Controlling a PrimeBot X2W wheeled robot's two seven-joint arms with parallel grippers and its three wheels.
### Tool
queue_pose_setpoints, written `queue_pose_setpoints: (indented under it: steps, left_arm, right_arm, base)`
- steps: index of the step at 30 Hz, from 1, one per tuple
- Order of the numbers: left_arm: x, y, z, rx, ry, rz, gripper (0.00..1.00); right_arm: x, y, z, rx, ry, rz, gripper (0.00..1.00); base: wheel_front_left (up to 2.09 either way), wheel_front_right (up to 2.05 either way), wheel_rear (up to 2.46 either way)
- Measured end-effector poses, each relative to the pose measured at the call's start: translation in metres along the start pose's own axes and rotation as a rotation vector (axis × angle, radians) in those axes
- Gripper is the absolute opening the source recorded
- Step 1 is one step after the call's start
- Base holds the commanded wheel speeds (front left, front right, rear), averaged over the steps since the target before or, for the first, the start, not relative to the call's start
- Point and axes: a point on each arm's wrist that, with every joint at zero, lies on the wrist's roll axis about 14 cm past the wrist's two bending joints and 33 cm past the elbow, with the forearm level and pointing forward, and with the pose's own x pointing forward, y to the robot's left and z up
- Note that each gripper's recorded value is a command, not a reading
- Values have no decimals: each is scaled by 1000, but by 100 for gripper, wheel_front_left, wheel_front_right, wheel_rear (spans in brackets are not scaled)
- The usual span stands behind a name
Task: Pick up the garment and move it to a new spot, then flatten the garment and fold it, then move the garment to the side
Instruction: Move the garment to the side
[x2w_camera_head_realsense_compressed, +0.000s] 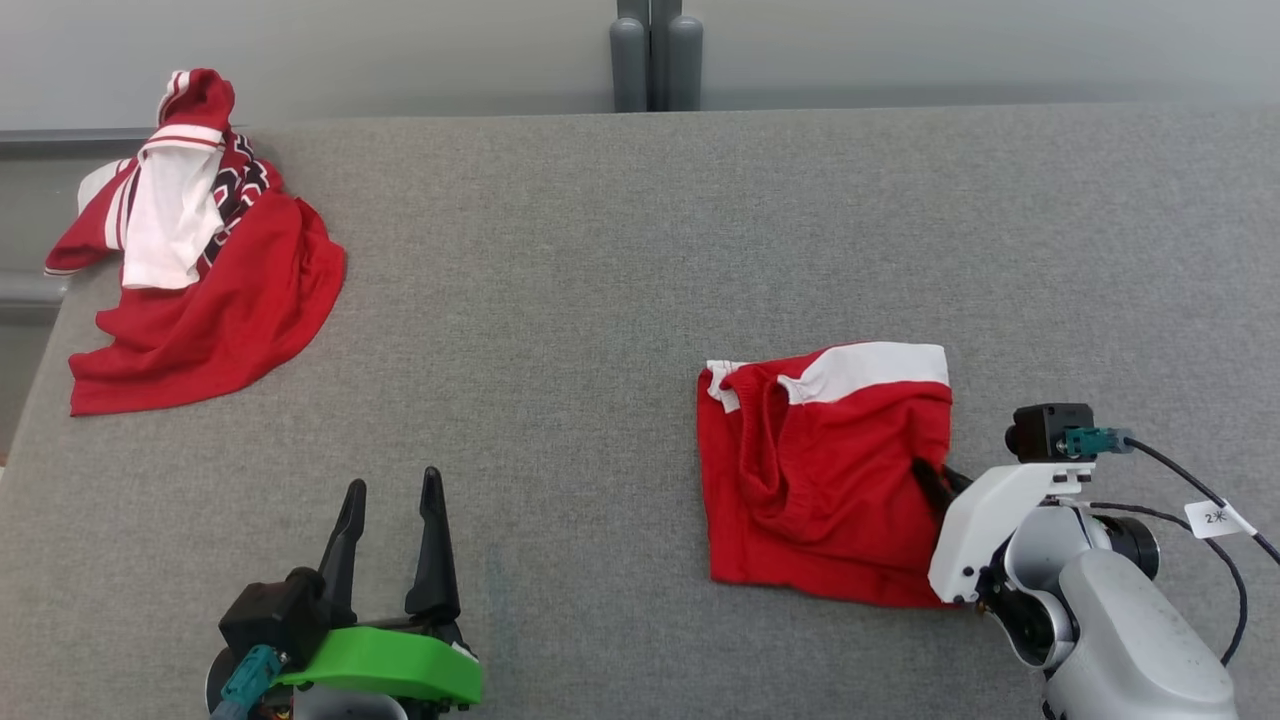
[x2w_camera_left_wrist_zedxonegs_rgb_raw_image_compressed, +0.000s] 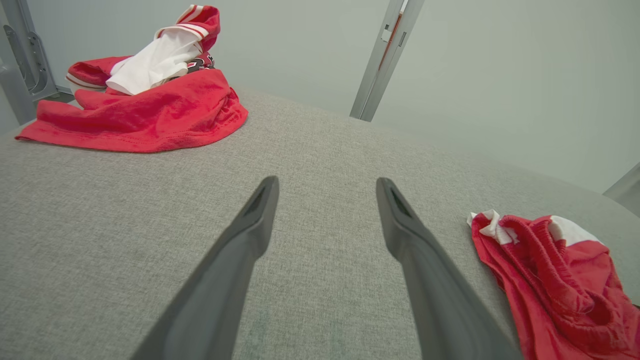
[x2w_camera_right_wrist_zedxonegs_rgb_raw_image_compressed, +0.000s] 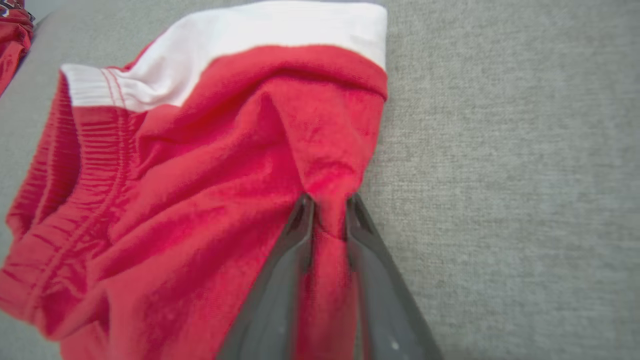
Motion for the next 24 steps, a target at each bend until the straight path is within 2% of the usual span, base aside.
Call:
queue_pose_setpoints:
  steps: [10,18,24]
  left_arm:
    - [14,-15,-10,30,25,-60,100]
    - [43,-54,-21,55,42,-197,100]
    - [60,-88,-39,77,79,-321,100]
  right_arm:
    - [-2,-28,28,-48,-105,-55,0]
    - [-24,-84,61,-68,-220,-193,0]
    - [-46,-113,68,-41,-285,-282,0]
  base:
    - [0,0,0]
    - [0,0,0]
    - [0,0,0]
